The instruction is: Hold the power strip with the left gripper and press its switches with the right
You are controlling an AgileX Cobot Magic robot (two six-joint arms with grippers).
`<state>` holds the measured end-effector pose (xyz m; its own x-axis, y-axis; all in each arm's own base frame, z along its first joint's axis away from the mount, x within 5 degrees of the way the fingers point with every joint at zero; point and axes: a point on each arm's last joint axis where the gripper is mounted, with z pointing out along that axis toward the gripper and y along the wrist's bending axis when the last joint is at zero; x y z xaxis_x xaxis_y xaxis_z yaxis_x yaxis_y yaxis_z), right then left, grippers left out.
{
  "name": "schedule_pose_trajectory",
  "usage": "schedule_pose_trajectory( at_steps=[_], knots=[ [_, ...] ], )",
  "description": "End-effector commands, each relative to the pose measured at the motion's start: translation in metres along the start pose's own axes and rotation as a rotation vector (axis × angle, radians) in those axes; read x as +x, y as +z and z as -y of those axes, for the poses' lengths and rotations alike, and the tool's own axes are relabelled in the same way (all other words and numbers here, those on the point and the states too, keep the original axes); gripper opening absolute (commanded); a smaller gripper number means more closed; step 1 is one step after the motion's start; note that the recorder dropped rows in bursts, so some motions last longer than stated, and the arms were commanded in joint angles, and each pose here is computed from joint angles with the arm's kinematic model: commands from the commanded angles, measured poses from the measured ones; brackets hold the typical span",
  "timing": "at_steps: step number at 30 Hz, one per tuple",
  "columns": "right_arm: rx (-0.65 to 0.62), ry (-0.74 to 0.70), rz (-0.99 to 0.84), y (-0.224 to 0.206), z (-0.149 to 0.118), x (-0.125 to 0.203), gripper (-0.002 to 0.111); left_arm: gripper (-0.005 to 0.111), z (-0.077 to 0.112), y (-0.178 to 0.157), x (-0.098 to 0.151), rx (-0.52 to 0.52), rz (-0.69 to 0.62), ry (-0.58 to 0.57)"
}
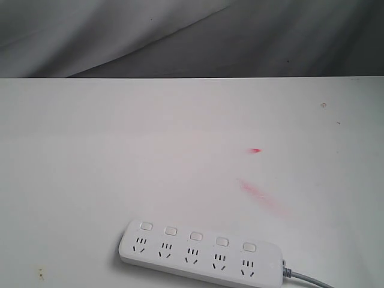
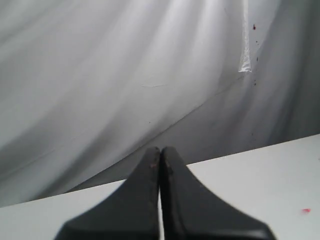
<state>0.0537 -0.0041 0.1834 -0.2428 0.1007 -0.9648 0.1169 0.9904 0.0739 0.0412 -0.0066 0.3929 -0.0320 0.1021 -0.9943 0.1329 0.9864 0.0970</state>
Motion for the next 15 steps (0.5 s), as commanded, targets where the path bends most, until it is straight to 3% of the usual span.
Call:
schedule_pose_trajectory(
  at_steps=[1,8,15],
  knots=[
    [0.008,-0.003,0.004,0.000,0.001,0.001,0.000,0.001,0.002,0.001,0.017,0.002,0.022,-0.066],
    [0.008,-0.001,0.004,0.000,0.001,0.001,0.000,0.001,0.005,0.008,0.059,-0.004,-0.006,-0.164],
    [0.008,-0.001,0.004,0.000,0.001,0.001,0.000,0.001,0.008,0.015,0.104,-0.013,-0.105,-0.138]
  ],
)
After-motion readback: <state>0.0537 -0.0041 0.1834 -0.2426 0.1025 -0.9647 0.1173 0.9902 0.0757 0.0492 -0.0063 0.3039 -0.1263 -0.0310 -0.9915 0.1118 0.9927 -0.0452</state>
